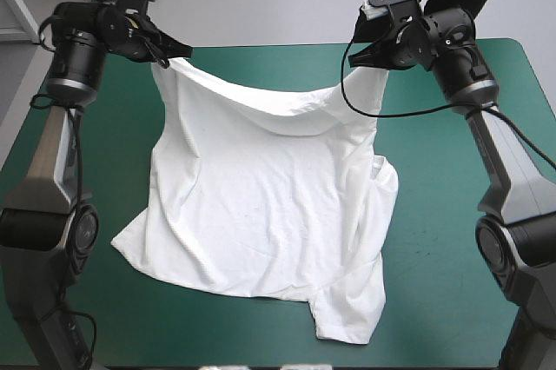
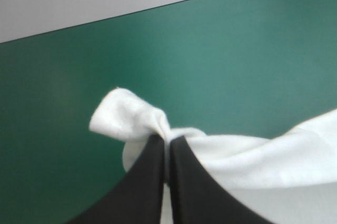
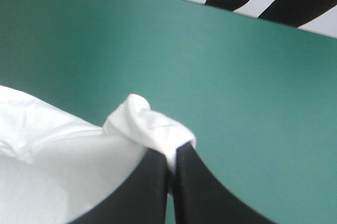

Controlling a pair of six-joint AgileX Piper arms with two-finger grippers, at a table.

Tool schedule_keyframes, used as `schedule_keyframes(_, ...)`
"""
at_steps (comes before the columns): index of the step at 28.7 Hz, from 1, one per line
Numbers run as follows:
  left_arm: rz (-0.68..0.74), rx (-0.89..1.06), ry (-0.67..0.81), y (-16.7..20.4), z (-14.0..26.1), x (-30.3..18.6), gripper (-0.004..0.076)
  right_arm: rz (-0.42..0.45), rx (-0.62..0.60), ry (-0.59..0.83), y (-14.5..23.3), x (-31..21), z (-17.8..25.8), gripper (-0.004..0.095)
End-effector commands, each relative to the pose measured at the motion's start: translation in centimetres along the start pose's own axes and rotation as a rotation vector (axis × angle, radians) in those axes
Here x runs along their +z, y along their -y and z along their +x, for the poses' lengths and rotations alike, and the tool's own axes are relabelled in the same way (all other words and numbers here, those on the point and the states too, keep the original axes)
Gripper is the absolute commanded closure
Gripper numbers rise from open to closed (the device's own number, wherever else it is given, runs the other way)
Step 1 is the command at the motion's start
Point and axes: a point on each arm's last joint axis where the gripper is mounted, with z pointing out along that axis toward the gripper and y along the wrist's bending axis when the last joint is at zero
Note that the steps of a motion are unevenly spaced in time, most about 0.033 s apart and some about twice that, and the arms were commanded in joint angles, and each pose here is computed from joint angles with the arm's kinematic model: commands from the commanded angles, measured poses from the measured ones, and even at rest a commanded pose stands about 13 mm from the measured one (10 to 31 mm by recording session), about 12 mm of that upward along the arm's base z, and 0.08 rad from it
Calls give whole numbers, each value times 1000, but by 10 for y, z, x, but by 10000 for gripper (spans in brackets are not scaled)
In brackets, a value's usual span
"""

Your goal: Fold the cloth

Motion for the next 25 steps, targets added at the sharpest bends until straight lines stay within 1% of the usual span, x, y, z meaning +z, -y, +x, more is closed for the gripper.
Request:
schedule_keyframes(1, -16, -10, 73, 0, -8, 11, 733, -48, 41, 52, 11, 4, -7, 925)
schedule_keyframes(4, 1, -25, 4, 1, 1, 49, 733, -78, 57, -38, 13, 35, 5, 925)
schedule_keyframes(8, 9, -27, -81, 3, 16, 92, 733, -86, 62, -132, 14, 67, 19, 925)
schedule_keyframes(12, -4, -17, -100, 2, 22, 112, 733, -85, 62, -171, 13, 90, 28, 925)
schedule_keyframes(14, -20, -6, -99, 1, 23, 116, 732, -77, 67, -175, 13, 94, 29, 924)
schedule_keyframes(16, -30, -2, -98, 0, 23, 116, 715, -67, 78, -171, 14, 95, 29, 916)
schedule_keyframes(18, -21, -23, -92, 1, 21, 114, 661, -64, 76, -169, 15, 94, 28, 869)
schedule_keyframes(19, -4, -34, -89, 2, 20, 113, 629, -65, 76, -169, 15, 93, 27, 834)
schedule_keyframes(20, 18, -49, -89, 4, 18, 110, 579, -65, 75, -165, 15, 91, 26, 778)
schedule_keyframes(22, 62, -73, -104, 8, 17, 104, 471, -70, 78, -162, 14, 88, 23, 654)
schedule_keyframes(23, 83, -80, -123, 10, 16, 100, 396, -82, 85, -162, 13, 85, 21, 577)
schedule_keyframes(24, 87, -79, -138, 11, 16, 97, 347, -88, 87, -164, 13, 81, 18, 502)
schedule_keyframes(25, 83, -82, -169, 10, 14, 88, 251, -89, 118, -183, 13, 73, 15, 388)
